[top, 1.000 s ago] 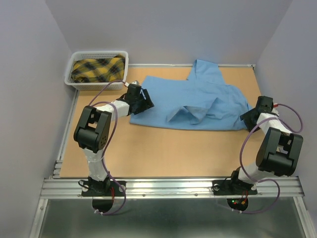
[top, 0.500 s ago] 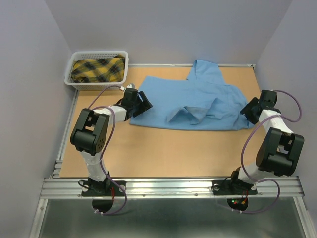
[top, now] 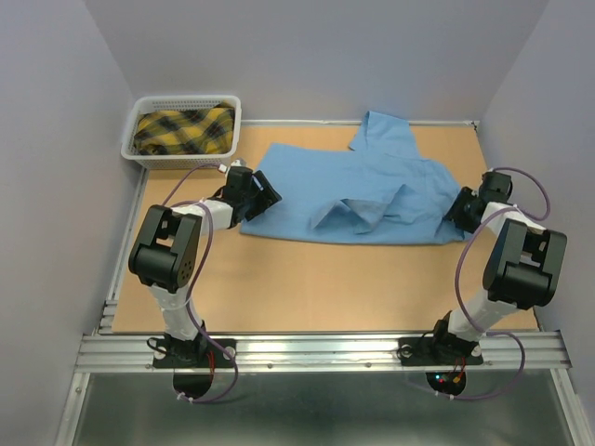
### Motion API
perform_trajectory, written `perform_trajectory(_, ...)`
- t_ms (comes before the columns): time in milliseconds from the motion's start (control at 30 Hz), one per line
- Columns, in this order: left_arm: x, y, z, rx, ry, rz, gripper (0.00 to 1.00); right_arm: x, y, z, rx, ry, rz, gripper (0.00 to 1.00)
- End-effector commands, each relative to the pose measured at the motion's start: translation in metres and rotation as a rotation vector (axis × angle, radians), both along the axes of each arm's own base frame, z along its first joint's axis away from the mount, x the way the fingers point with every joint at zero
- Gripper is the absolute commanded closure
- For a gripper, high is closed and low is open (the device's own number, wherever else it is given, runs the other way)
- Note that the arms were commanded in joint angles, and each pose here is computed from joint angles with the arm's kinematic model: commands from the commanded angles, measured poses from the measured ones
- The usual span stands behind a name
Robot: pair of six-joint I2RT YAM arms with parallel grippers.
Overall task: Fold and stack the long sleeve shirts
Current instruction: Fold the shirt
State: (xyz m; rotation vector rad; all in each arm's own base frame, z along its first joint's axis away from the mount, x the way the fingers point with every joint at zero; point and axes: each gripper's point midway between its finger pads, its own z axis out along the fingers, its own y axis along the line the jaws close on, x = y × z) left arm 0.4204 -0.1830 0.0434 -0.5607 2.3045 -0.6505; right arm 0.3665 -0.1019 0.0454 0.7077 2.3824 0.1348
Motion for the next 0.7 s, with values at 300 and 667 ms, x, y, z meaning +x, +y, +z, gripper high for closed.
perform_trajectory(300,-0.03,0.024,-0.036,0.064,0.14,0.035,0.21,0.017,0.025,0.005,0.091,-0.092,0.178,0.51)
perform_trajectory(667,-0.03,0.028,-0.038,0.071,0.143,0.051,0.21,-0.002,0.001,-0.015,0.013,-0.009,0.068,0.78)
